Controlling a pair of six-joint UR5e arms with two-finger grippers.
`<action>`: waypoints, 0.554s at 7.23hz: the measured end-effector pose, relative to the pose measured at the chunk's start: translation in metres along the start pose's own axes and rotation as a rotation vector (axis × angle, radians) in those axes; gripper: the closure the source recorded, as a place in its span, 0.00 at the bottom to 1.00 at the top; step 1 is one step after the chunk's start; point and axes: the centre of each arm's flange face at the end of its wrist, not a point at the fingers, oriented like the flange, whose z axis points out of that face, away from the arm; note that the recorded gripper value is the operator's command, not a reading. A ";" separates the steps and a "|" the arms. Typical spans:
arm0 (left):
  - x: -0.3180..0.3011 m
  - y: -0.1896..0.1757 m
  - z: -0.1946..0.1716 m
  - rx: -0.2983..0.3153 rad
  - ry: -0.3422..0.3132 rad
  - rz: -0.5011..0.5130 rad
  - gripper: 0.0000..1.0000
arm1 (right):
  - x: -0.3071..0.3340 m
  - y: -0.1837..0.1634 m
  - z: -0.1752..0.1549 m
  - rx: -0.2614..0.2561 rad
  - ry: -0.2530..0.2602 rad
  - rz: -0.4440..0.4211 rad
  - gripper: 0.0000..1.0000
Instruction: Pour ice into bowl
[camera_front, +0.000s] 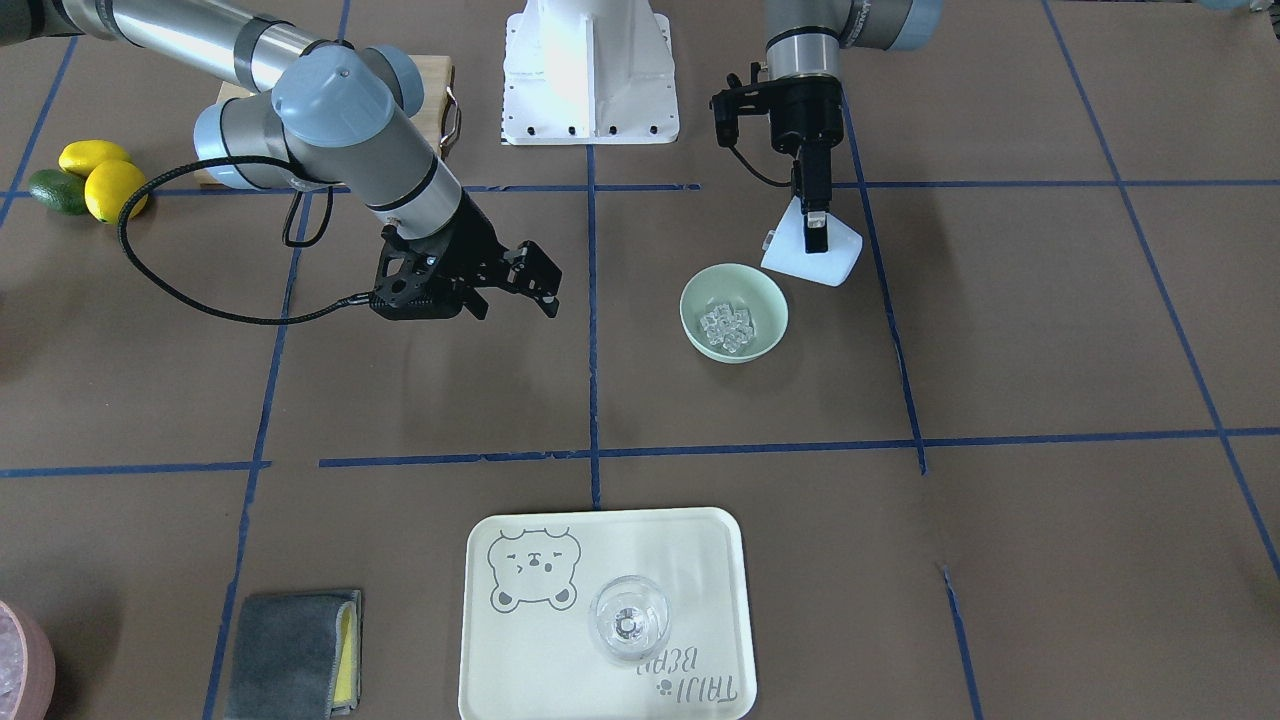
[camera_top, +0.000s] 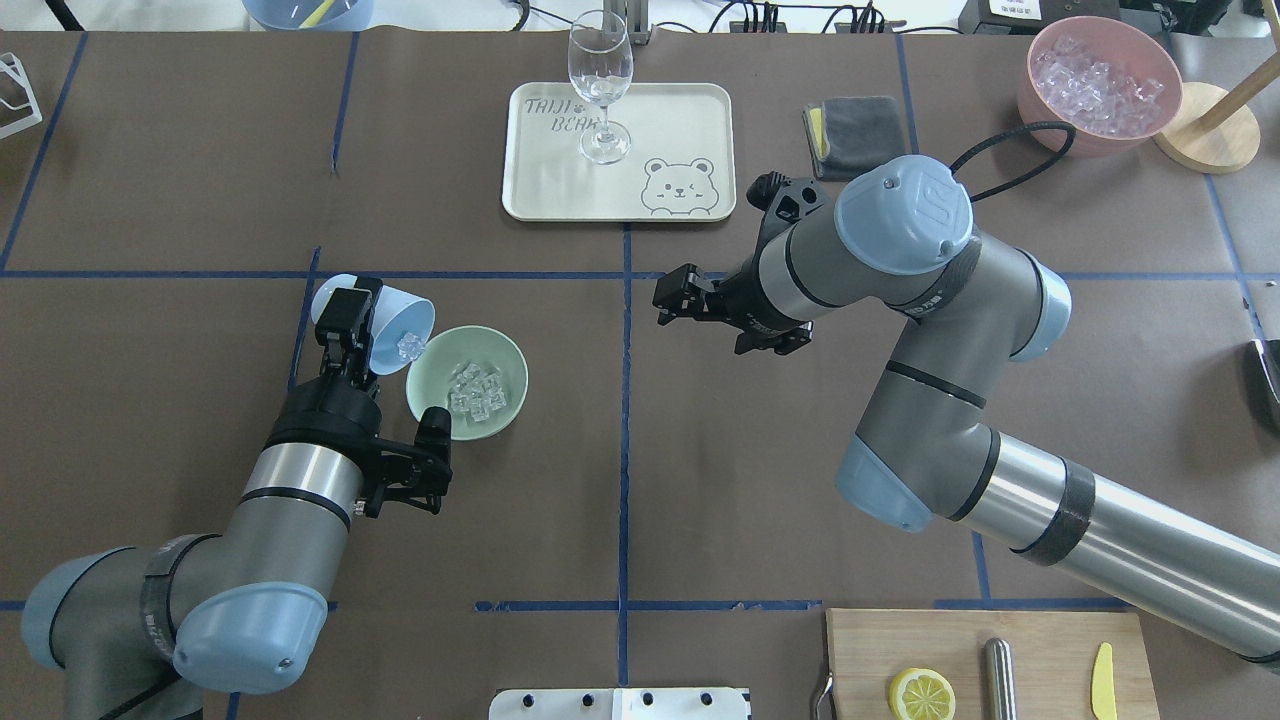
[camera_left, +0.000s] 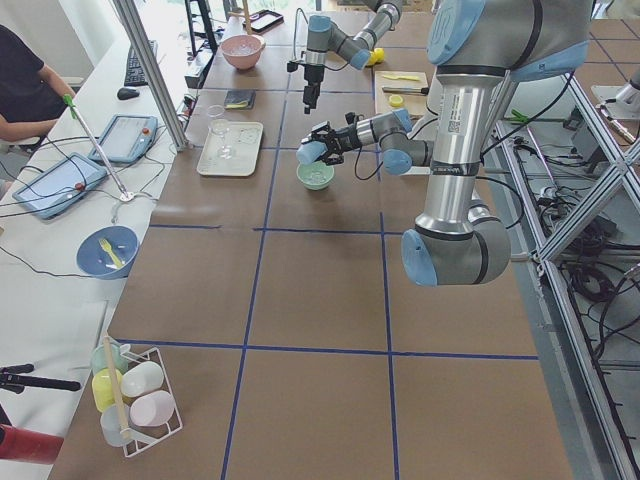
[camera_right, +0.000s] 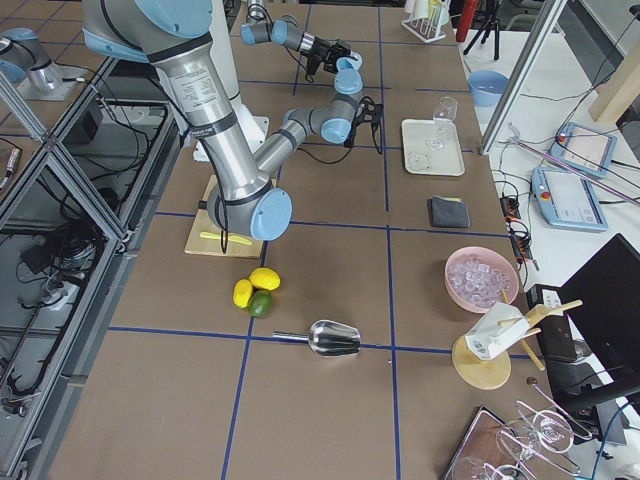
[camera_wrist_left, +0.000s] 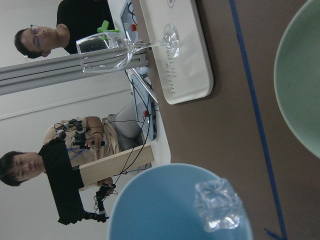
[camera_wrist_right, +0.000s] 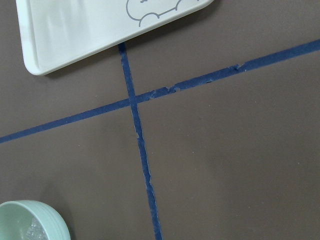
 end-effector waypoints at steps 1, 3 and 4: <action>-0.008 0.001 -0.003 0.014 0.014 -0.094 1.00 | -0.002 0.001 0.000 0.000 -0.003 0.001 0.00; -0.017 0.005 -0.002 0.034 0.081 -0.349 1.00 | -0.004 0.002 0.000 0.000 -0.005 0.006 0.00; -0.020 0.008 -0.002 0.037 0.119 -0.472 1.00 | -0.004 0.003 0.001 -0.001 -0.004 0.006 0.00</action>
